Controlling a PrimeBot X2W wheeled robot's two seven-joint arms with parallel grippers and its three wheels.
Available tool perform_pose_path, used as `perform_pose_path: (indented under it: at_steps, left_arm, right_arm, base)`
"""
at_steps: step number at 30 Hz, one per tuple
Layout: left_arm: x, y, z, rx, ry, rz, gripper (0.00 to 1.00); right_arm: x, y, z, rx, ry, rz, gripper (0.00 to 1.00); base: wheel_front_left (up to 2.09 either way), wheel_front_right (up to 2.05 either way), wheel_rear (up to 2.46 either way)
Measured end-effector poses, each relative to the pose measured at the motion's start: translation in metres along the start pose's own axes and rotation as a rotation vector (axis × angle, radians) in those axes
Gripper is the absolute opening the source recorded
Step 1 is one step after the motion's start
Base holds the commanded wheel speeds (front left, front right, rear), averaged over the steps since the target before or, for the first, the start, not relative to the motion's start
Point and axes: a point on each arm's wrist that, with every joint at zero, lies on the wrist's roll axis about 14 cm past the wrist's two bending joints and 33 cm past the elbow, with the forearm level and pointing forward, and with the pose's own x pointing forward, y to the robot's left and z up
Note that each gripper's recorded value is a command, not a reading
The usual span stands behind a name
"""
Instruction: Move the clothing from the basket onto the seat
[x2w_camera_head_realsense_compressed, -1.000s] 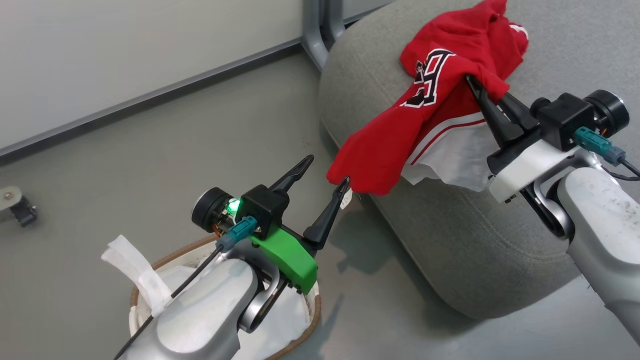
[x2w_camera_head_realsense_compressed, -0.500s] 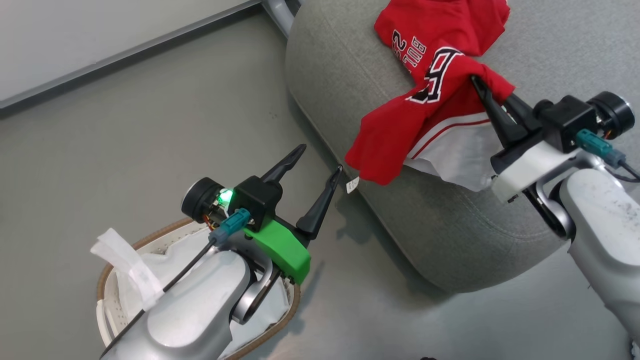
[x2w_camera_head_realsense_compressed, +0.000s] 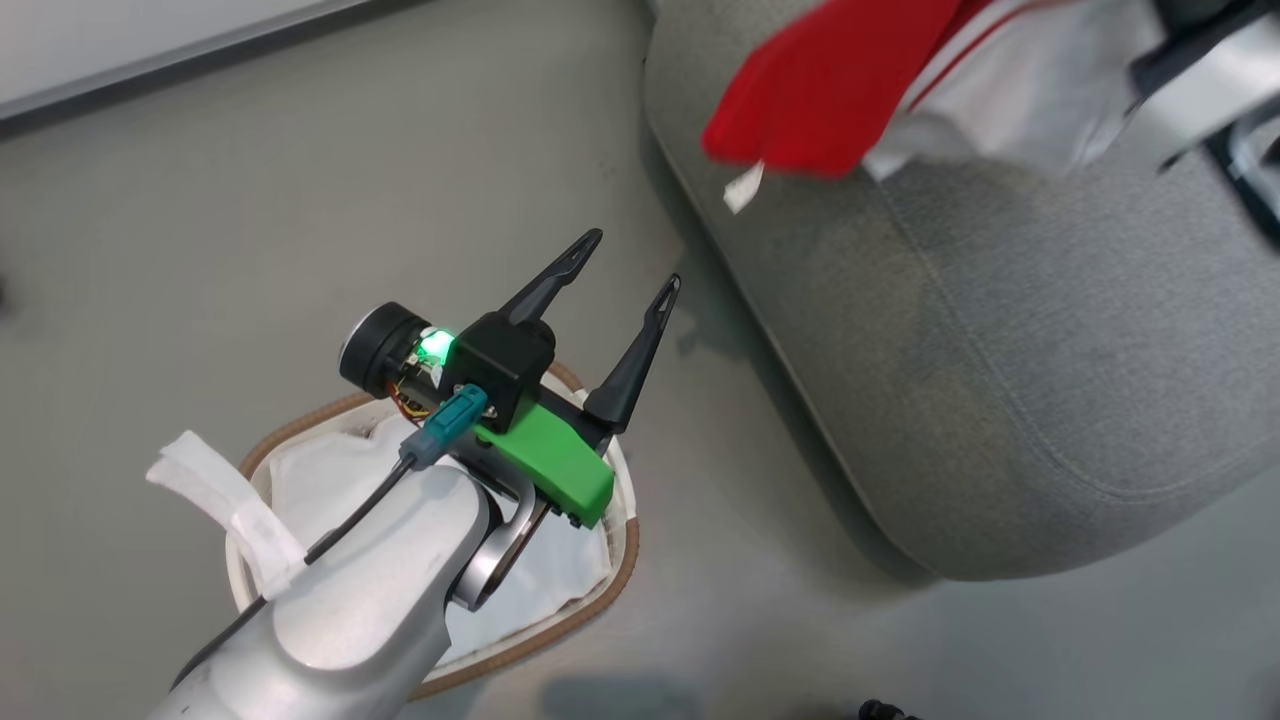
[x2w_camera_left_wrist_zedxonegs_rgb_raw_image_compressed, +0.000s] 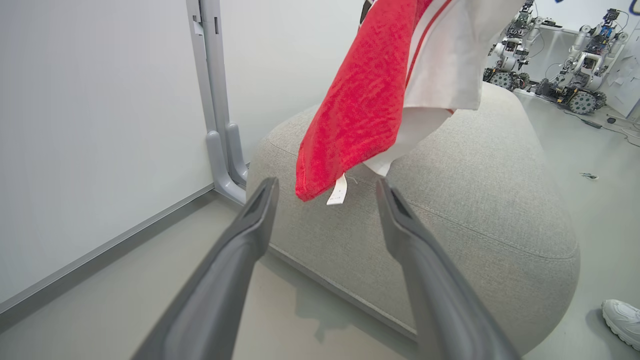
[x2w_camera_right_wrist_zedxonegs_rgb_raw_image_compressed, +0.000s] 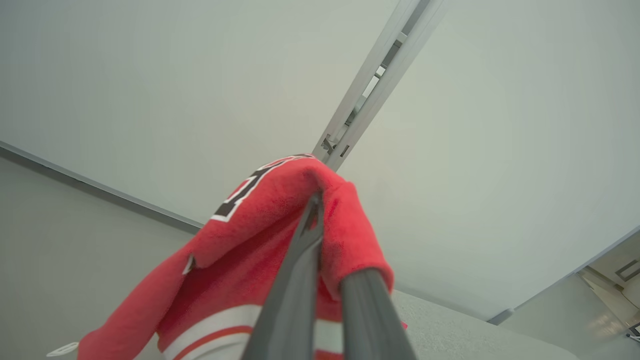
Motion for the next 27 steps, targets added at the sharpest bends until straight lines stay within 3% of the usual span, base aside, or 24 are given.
perform_pose_path:
  at_steps: [9, 13, 17, 20, 24, 27]
  left_arm:
    - [-0.011, 0.026, -0.007, 0.027, 0.007, 0.047, 1.00]
    - [-0.016, 0.042, -0.011, 0.039, 0.004, 0.078, 1.00]
    - [-0.021, 0.057, -0.020, 0.042, 0.007, 0.105, 1.00]
    - [-0.024, 0.068, -0.030, 0.044, 0.023, 0.121, 1.00]
    - [-0.027, 0.075, -0.048, 0.027, 0.056, 0.124, 1.00]
    - [-0.029, 0.079, -0.059, 0.019, 0.077, 0.124, 1.00]
  right_arm:
    - [0.046, -0.097, 0.043, -0.095, -0.038, -0.179, 0.00]
    - [0.053, -0.140, 0.045, -0.135, -0.004, -0.276, 0.00]
    - [0.064, -0.147, 0.005, -0.128, 0.087, -0.302, 0.00]
    - [0.069, -0.142, -0.041, -0.048, 0.153, -0.325, 0.00]
    - [0.064, -0.093, -0.137, 0.023, 0.339, -0.261, 0.00]
    - [0.061, -0.056, -0.181, 0.067, 0.410, -0.216, 0.00]
  base:
    - [0.00, 0.00, 0.00]
    - [0.00, 0.00, 0.00]
    - [0.00, 0.00, 0.00]
    - [0.00, 0.00, 0.00]
    - [0.00, 0.00, 0.00]
    - [0.00, 0.00, 0.00]
